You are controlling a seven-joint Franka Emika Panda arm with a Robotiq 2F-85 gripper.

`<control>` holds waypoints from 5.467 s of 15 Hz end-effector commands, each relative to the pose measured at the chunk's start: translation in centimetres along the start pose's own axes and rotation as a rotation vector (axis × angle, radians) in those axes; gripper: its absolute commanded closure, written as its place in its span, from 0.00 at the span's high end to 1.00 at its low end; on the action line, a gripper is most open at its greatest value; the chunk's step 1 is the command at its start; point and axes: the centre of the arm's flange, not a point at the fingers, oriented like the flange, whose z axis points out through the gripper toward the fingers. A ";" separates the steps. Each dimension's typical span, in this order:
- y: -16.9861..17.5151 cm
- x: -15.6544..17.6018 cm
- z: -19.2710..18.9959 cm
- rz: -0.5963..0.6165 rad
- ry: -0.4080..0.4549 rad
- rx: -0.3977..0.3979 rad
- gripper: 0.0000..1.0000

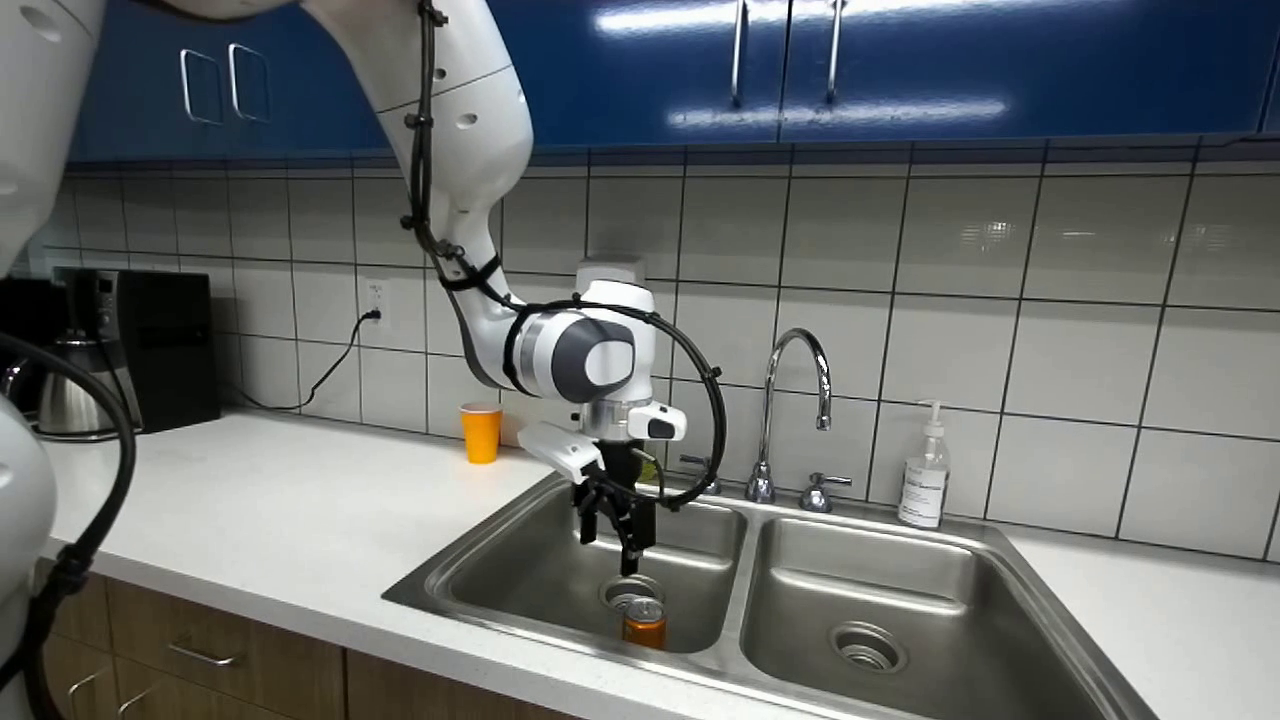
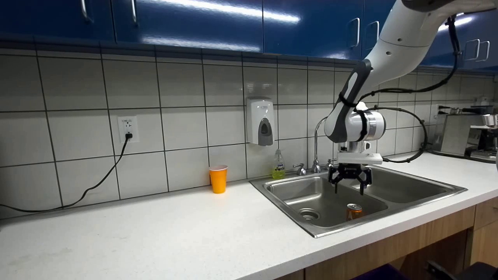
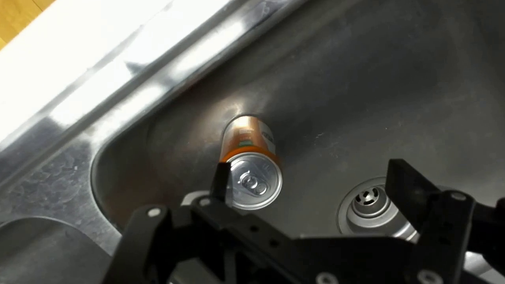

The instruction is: Put the orange can on the left side of the counter.

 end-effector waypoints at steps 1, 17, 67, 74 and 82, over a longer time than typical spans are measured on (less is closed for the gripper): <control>0.7 2.0 1.5 0.006 -0.017 0.016 1.00; 3.7 4.1 5.4 0.058 -0.066 -0.020 1.00; 2.8 6.8 9.0 0.013 -0.208 -0.047 0.38; 0.8 5.5 6.6 -0.027 -0.195 -0.036 0.38; -3.4 2.5 -0.8 -0.103 -0.189 -0.033 0.38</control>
